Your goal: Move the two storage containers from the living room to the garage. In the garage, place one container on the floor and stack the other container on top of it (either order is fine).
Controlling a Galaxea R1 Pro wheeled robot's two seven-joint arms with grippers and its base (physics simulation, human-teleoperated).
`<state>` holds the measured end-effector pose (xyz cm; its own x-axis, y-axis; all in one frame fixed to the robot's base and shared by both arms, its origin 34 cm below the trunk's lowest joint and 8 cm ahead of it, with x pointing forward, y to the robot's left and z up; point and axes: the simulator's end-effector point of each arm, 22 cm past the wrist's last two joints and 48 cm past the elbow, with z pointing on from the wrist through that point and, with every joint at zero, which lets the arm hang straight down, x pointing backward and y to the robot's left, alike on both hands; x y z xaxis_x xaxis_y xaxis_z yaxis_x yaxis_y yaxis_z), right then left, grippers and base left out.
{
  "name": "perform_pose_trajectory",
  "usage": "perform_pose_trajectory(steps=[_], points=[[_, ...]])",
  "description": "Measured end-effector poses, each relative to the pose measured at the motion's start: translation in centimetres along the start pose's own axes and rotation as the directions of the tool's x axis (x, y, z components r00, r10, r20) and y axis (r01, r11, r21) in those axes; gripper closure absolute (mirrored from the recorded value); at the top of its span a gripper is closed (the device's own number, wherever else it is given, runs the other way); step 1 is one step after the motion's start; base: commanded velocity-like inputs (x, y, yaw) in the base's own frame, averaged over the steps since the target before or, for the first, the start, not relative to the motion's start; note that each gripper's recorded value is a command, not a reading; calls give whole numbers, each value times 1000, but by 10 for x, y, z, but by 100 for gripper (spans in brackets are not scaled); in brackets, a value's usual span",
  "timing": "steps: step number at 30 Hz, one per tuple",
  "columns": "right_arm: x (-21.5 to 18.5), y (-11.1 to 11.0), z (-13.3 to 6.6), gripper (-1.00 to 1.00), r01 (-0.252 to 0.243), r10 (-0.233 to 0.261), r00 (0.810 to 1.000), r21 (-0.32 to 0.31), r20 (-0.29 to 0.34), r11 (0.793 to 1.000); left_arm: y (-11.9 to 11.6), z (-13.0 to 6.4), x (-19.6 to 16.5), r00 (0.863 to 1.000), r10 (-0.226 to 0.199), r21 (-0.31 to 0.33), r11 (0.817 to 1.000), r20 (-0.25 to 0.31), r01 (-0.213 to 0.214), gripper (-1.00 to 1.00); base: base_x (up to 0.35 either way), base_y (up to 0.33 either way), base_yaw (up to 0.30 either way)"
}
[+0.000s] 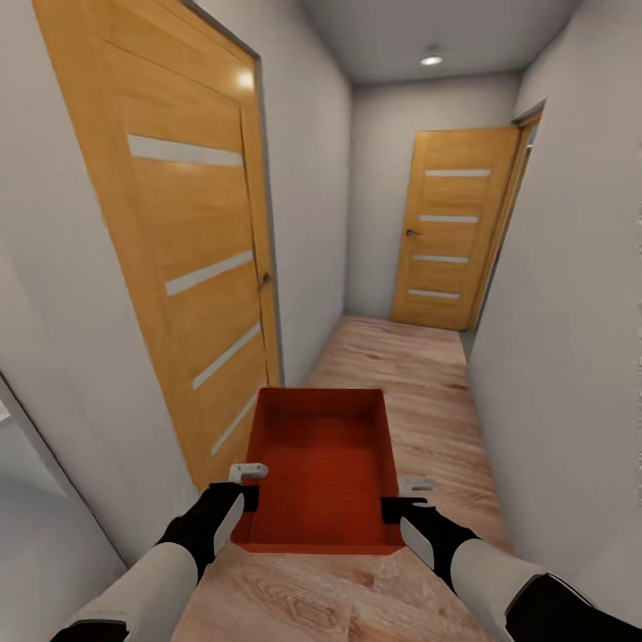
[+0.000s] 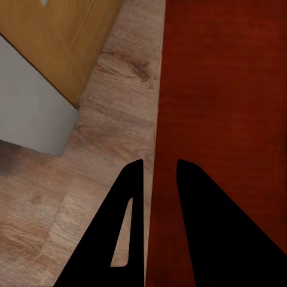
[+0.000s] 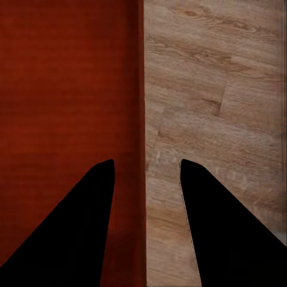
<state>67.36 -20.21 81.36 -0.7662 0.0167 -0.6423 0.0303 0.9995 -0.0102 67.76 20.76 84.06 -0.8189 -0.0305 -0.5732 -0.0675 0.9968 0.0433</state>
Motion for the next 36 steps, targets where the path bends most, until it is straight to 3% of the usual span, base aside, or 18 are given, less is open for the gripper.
perform_pose_trajectory(steps=[21,36], points=[[0,0,0,100,1,-1,1000,0,-1,1000,0,0,0,1000,-1,0,1000,-1,1,100,323,0,-216],[0,0,0,100,0,0,1000,0,0,1000,0,0,0,1000,0,0,1000,0,0,100,323,0,-17]])
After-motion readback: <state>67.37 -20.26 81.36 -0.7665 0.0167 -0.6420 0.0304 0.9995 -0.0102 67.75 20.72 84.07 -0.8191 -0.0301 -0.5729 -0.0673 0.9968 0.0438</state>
